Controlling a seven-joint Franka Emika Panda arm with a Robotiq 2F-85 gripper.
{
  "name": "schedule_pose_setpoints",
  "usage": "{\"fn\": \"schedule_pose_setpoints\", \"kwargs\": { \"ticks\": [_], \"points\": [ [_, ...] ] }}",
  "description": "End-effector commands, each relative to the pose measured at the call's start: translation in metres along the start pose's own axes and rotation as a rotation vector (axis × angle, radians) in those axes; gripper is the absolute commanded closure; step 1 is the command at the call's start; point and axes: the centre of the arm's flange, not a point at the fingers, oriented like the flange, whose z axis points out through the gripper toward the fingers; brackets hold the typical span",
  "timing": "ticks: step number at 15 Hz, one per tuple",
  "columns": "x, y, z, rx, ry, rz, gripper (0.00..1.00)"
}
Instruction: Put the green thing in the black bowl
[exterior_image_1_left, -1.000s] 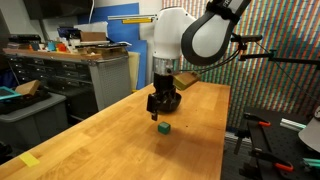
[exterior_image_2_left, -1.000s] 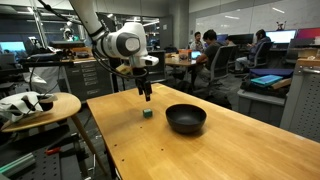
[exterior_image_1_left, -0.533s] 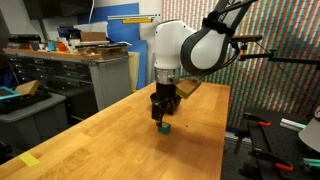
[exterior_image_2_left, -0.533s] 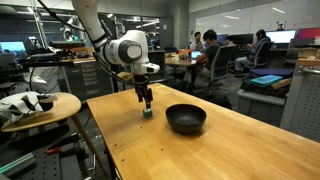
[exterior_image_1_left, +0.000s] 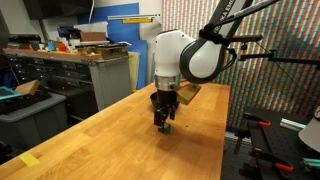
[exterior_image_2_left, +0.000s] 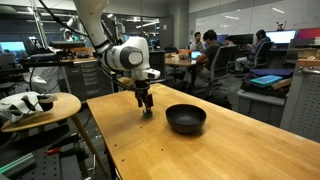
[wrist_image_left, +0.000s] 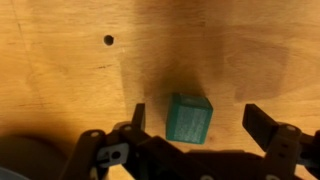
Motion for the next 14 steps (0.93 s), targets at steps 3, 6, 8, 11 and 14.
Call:
{"fn": "schedule_pose_setpoints", "kwargs": {
  "ticks": [3, 6, 8, 11, 14],
  "points": [
    [0.012, 0.001, 0.013, 0.019, 0.02, -0.014, 0.0],
    [0.015, -0.001, 0.018, 0.027, 0.029, -0.009, 0.34],
    [0.018, -0.002, 0.02, 0.028, 0.038, -0.007, 0.51],
    [0.02, -0.003, 0.02, 0.015, 0.038, -0.017, 0.73],
    [0.02, -0.002, 0.013, -0.006, 0.036, -0.025, 0.83]
  ]
}}
